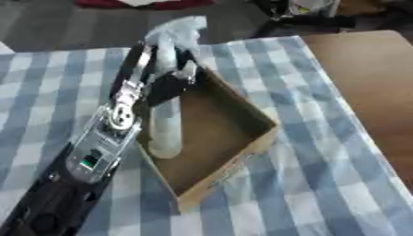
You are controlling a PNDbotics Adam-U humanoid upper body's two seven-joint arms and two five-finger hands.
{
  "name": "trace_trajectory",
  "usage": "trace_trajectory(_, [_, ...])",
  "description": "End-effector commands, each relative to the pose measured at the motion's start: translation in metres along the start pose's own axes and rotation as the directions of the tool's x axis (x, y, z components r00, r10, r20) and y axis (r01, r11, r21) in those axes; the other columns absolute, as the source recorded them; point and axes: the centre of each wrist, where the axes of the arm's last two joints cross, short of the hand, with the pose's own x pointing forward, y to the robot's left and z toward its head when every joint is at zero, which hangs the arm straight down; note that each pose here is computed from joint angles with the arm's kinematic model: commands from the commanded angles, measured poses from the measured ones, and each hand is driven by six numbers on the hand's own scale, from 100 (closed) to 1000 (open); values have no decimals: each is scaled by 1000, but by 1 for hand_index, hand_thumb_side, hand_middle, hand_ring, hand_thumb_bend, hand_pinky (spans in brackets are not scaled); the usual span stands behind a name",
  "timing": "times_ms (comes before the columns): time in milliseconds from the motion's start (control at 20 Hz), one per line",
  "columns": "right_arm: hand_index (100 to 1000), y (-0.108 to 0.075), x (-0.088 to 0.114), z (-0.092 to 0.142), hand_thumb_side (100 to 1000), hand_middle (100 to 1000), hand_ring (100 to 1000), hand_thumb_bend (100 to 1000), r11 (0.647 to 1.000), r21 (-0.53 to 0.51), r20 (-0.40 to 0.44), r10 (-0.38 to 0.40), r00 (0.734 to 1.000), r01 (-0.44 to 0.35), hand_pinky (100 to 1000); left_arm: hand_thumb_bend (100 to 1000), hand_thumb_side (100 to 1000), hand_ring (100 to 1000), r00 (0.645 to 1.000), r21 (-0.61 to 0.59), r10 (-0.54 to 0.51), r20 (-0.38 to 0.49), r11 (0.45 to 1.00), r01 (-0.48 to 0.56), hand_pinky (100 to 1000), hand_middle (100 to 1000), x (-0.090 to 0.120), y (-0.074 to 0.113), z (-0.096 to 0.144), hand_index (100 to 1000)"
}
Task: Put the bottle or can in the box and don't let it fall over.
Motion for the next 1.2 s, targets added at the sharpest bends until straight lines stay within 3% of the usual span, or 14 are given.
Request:
trace_trajectory(50, [883,-1,11,-2,748,1000,1000,100,1000,2,33,-9,999,9,957,100,268,808,999,-92,-13,-33,996,10,575,847,-8,-2,2,669])
trace_trajectory(100, [883,-1,11,-2,748,1000,1000,100,1000,1,33,-9,999,9,957,100,324,839,999,-118,-17,-42,993,12,606,893,-11,-2,3,737])
trace_trajectory(250, [883,-1,11,-1,747,1000,1000,100,1000,0,32,-10,999,10,957,100,659,904,997,-175,-45,-57,984,34,684,996,-16,1,7,873])
trace_trajectory(450, [883,-2,10,-1,747,1000,1000,100,1000,-2,31,-9,999,9,957,100,721,912,996,-184,-64,-58,981,53,687,1000,-17,11,12,884])
trace_trajectory(600, [882,-3,9,-1,759,1000,1000,100,1000,-6,26,-6,1000,6,956,100,683,909,996,-151,-70,-48,987,63,686,998,-15,25,18,873])
trace_trajectory(650, [882,-4,8,-1,759,1000,1000,100,1000,-8,24,-6,1000,6,955,100,613,907,996,-142,-76,-44,987,69,688,993,-14,30,20,867])
trace_trajectory(700, [882,-4,8,-1,760,1000,1000,100,1000,-9,23,-6,1000,6,954,100,474,906,996,-137,-82,-40,988,76,691,990,-14,34,23,859])
trace_trajectory(800, [882,-4,8,-1,759,1000,1000,100,1000,-11,22,-6,1000,6,953,100,337,906,995,-135,-93,-37,987,88,693,987,-12,42,27,853])
trace_trajectory(850, [882,-4,8,0,758,1000,1000,100,1000,-12,22,-6,1000,6,953,100,190,906,995,-139,-96,-39,986,90,695,985,-11,46,29,846])
trace_trajectory(900, [881,-4,8,0,758,1000,1000,100,1000,-12,22,-7,1000,7,952,100,105,906,994,-146,-98,-45,985,91,697,984,-11,48,31,838])
trace_trajectory(1000, [881,-4,8,0,756,1000,1000,100,1000,-12,22,-8,1000,9,952,100,100,904,993,-156,-99,-57,984,90,695,981,-10,53,34,823])
trace_trajectory(1200, [881,-5,8,0,756,1000,1000,100,1000,-14,21,-8,1000,9,951,100,178,908,993,-168,-84,-79,983,69,701,988,-8,64,41,829])
